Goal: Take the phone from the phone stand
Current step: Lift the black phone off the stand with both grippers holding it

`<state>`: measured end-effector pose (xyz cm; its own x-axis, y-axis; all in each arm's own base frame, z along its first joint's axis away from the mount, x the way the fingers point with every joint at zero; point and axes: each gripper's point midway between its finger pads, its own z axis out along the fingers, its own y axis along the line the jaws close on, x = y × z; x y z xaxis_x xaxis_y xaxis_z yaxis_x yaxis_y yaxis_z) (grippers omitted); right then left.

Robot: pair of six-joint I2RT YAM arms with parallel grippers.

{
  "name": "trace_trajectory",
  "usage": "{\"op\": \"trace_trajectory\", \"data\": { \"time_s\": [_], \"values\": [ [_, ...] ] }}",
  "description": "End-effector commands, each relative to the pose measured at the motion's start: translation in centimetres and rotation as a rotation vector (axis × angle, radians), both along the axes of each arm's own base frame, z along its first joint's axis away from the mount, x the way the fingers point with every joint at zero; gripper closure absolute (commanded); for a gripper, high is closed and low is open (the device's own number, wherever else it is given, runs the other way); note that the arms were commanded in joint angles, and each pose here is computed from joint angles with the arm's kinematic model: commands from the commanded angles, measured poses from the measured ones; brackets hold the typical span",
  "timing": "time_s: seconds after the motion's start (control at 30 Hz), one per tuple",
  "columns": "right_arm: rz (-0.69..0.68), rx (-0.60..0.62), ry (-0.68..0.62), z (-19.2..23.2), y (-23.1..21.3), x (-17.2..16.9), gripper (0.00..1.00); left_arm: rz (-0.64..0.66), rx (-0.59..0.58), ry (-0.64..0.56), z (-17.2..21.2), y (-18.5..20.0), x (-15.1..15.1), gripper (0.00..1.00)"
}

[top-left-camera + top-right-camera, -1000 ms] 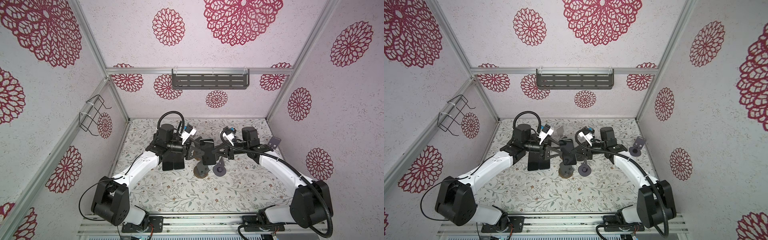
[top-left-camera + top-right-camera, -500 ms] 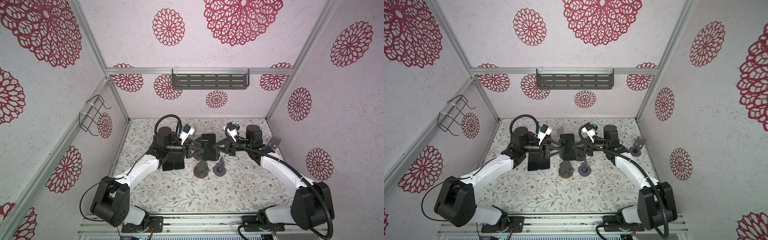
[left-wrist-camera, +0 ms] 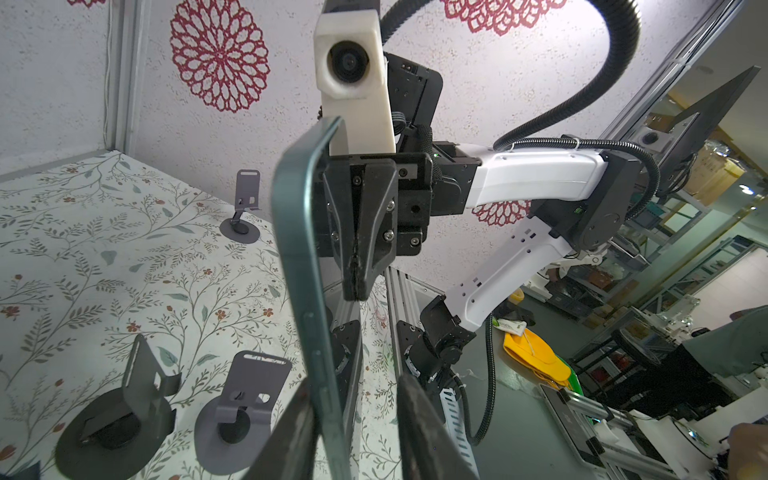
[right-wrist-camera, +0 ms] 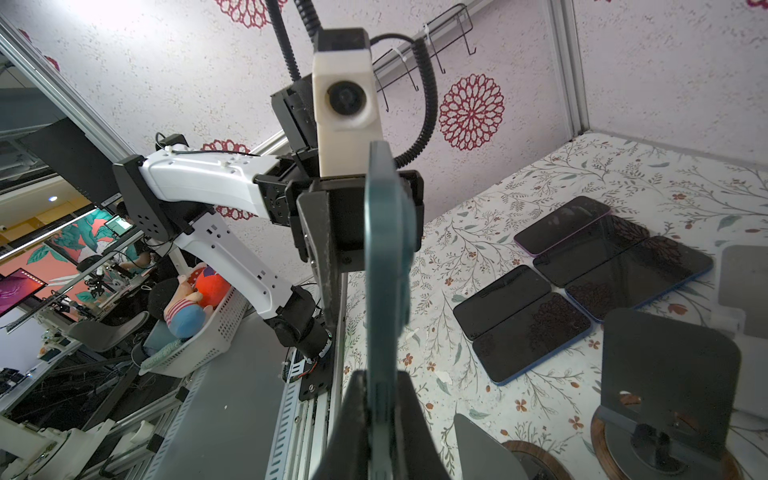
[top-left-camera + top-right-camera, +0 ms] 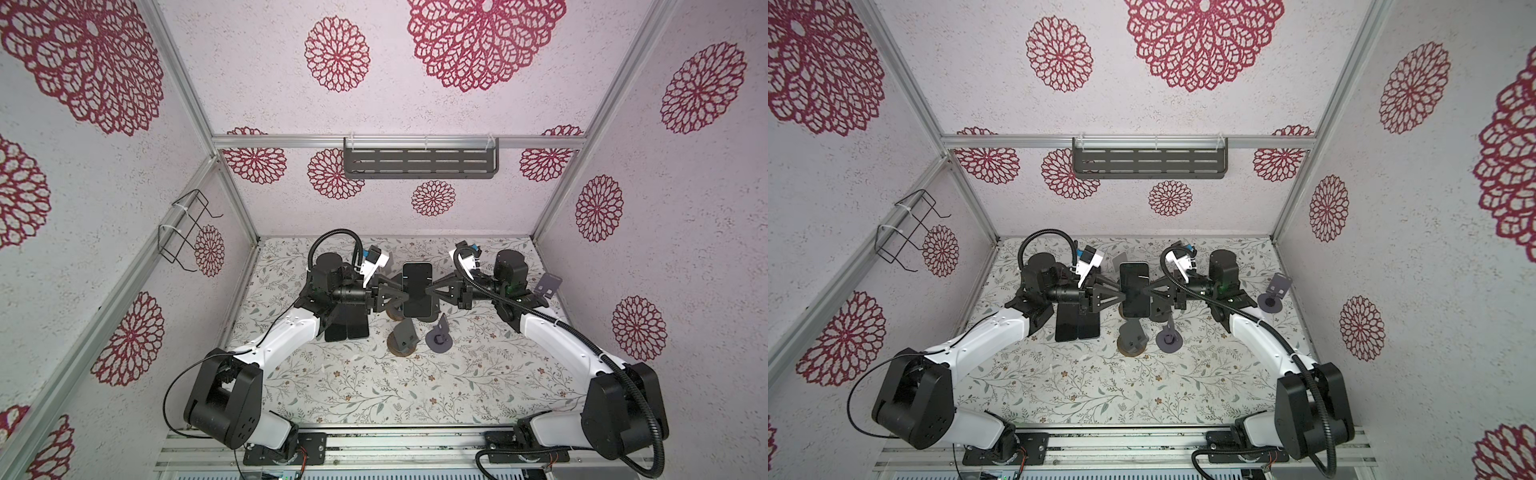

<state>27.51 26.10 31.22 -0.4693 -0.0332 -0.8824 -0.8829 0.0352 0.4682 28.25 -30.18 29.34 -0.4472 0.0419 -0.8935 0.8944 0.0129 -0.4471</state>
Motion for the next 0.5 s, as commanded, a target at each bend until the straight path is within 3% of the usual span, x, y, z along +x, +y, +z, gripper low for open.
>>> {"op": "trace_trajectory", "data": {
  "time_s": [0.0,0.13,0.47],
  "values": [
    [0.018,0.051,-0.102,2.52,-0.14,-0.48,1.0,-0.034,-0.017,-0.023,0.69,-0.37,-0.33,0.68],
    [0.018,0.052,-0.097,2.31,-0.13,-0.36,1.0,-0.034,-0.016,-0.021,0.62,-0.39,-0.29,0.74],
    [0.029,0.058,-0.083,2.11,0.16,-0.36,1.0,-0.032,-0.016,-0.018,0.79,-0.48,-0.05,0.75]
  ]
}}
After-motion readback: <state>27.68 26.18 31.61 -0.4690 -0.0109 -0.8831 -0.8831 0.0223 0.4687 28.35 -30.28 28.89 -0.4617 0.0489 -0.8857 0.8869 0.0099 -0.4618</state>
